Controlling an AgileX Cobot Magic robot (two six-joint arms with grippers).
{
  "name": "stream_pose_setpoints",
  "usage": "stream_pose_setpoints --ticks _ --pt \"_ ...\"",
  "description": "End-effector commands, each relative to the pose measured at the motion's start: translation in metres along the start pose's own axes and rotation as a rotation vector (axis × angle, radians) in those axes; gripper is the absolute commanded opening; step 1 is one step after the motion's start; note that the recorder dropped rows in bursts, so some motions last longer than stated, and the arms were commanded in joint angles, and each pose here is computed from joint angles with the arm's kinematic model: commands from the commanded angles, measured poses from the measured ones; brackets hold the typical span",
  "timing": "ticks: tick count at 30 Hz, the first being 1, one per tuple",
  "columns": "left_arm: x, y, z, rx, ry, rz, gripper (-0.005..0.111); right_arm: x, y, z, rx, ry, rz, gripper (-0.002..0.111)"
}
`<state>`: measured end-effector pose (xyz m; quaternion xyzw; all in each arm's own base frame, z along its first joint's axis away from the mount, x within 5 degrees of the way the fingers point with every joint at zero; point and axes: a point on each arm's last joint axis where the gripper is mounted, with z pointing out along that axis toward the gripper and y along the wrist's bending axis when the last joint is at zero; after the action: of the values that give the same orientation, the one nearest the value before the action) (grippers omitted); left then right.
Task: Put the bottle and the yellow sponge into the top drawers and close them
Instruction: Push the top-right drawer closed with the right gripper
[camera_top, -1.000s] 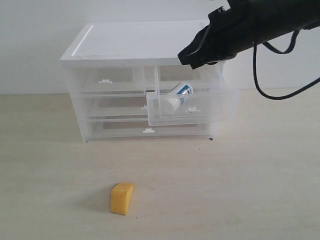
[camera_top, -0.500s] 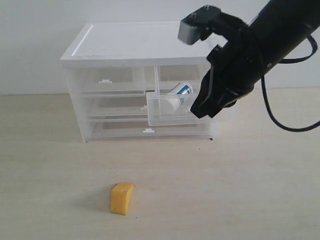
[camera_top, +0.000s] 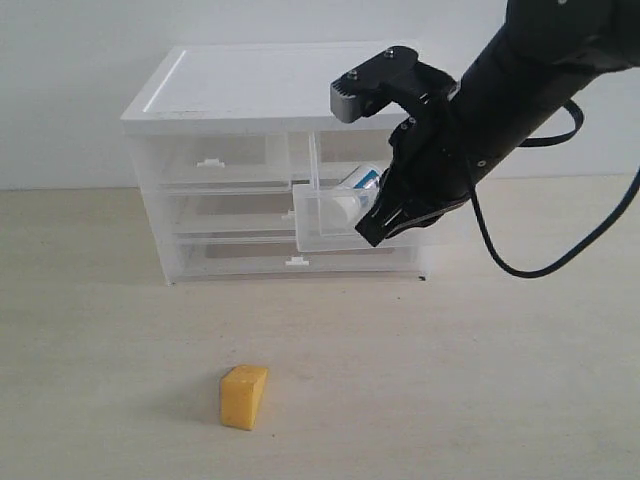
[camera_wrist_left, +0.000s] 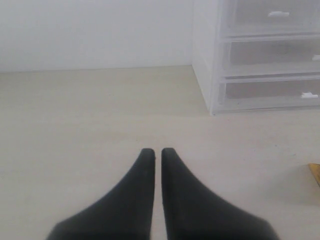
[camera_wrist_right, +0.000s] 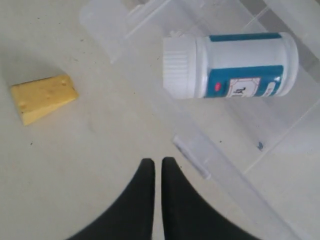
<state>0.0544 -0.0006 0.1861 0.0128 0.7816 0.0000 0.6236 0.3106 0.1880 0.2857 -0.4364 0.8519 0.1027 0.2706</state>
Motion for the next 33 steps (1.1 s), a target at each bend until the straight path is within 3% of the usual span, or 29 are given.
stream_pose_setpoints --ticks 1,19,33 --pt "0.001 0.000 0.000 -0.001 -0.004 0.002 0.004 -0.004 -0.006 0.007 0.047 -0.054 0.007 0.001" --pt "0.001 0.000 0.000 -0.001 -0.004 0.002 0.004 -0.019 -0.027 0.034 0.222 -0.234 -0.039 0.001" --pt "0.001 0.000 0.000 -0.001 -0.004 0.002 0.004 -0.035 -0.045 0.056 0.393 -0.477 -0.042 0.001"
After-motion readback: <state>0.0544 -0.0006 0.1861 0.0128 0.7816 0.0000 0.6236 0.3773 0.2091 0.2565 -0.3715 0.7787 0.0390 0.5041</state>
